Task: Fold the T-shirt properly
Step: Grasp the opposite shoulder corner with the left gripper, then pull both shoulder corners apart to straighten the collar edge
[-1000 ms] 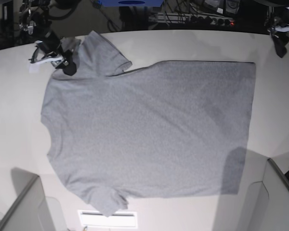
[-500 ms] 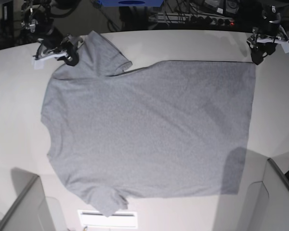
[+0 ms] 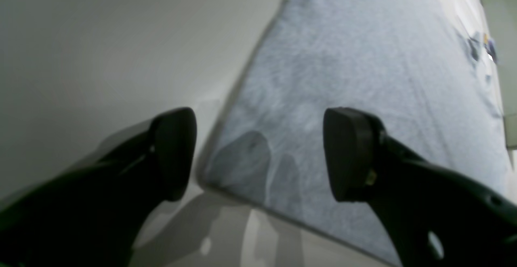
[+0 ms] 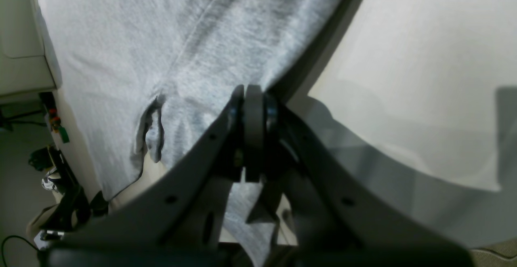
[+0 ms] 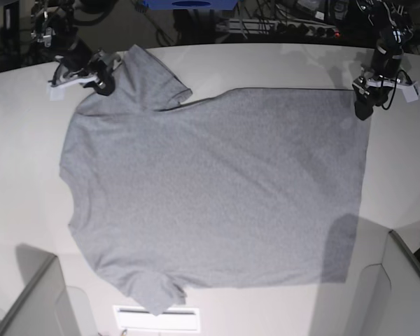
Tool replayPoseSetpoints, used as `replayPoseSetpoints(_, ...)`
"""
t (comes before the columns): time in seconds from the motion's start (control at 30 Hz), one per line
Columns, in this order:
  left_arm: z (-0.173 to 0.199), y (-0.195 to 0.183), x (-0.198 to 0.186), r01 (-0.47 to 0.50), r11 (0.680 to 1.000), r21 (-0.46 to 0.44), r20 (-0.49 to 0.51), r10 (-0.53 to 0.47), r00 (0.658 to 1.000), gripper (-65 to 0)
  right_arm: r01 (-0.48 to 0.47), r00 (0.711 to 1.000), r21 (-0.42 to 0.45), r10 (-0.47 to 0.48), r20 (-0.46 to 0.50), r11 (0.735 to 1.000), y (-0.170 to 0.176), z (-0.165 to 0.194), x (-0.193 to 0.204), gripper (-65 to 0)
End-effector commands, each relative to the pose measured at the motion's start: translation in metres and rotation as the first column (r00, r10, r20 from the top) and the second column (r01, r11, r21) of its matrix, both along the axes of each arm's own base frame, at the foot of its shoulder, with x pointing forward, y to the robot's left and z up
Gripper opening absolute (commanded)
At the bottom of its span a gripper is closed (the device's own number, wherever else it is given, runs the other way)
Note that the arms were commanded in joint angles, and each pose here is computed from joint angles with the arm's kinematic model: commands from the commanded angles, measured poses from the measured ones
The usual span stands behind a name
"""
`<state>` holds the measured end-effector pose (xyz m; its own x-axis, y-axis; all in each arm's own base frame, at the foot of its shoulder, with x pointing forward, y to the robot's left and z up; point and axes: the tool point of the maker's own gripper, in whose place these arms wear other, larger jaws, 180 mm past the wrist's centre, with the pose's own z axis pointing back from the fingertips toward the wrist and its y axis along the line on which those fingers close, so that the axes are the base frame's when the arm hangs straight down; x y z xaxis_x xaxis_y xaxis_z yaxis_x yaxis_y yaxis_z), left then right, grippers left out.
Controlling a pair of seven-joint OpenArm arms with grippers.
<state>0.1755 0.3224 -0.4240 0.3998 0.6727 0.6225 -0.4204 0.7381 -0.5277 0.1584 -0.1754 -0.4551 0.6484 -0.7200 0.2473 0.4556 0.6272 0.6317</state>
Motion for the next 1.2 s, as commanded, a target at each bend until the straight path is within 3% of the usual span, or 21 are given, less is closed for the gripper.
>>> replayPoseSetpoints(0.0, -0.022, -0.011, -0.020, 0.034, 0.999, -0.026, -0.127, -0.037, 0.991, -17.3, -0.023, 0.993, -0.036, 0.018, -0.119, 0.999, -0.004, -0.017, -0.025, -65.0)
replayPoseSetpoints(0.17, -0.022, -0.014, -0.020, 0.038, 0.999, -0.031, -0.128, -0.042, 0.991, -18.9, -0.022, 0.993, -0.038, 0.018, -0.119, 0.999, -0.005, -0.017, -0.024, -65.0)
replayPoseSetpoints(0.37, -0.025, -0.014, -0.022, 0.033, 0.999, -0.039, -0.132, -0.038, 0.991, -41.3, -0.022, 0.993, -0.038, 0.018, -0.119, 0.999, -0.005, -0.017, -0.024, -65.0)
replayPoseSetpoints(0.53, -0.022, -0.012, -0.020, 0.039, 0.999, -0.031, -0.127, -0.042, 0.991, -52.2, -0.022, 0.993, -0.038, 0.018, -0.118, 0.999, -0.005, -0.016, -0.024, -65.0)
replayPoseSetpoints(0.63, -0.021, -0.012, -0.021, 0.041, 0.999, -0.028, -0.128, -0.044, 0.991, -65.0, -0.022, 0.993, -0.038, 0.018, -0.118, 0.999, -0.005, -0.016, -0.024, -65.0)
replayPoseSetpoints(1.17, 0.000, 0.004, -0.043, 0.098, 0.993, 0.072, -0.165, -0.085, 0.983, -65.0, -0.037, 0.989, -0.056, 0.028, -0.148, 0.998, -0.014, -0.017, -0.040, -65.0)
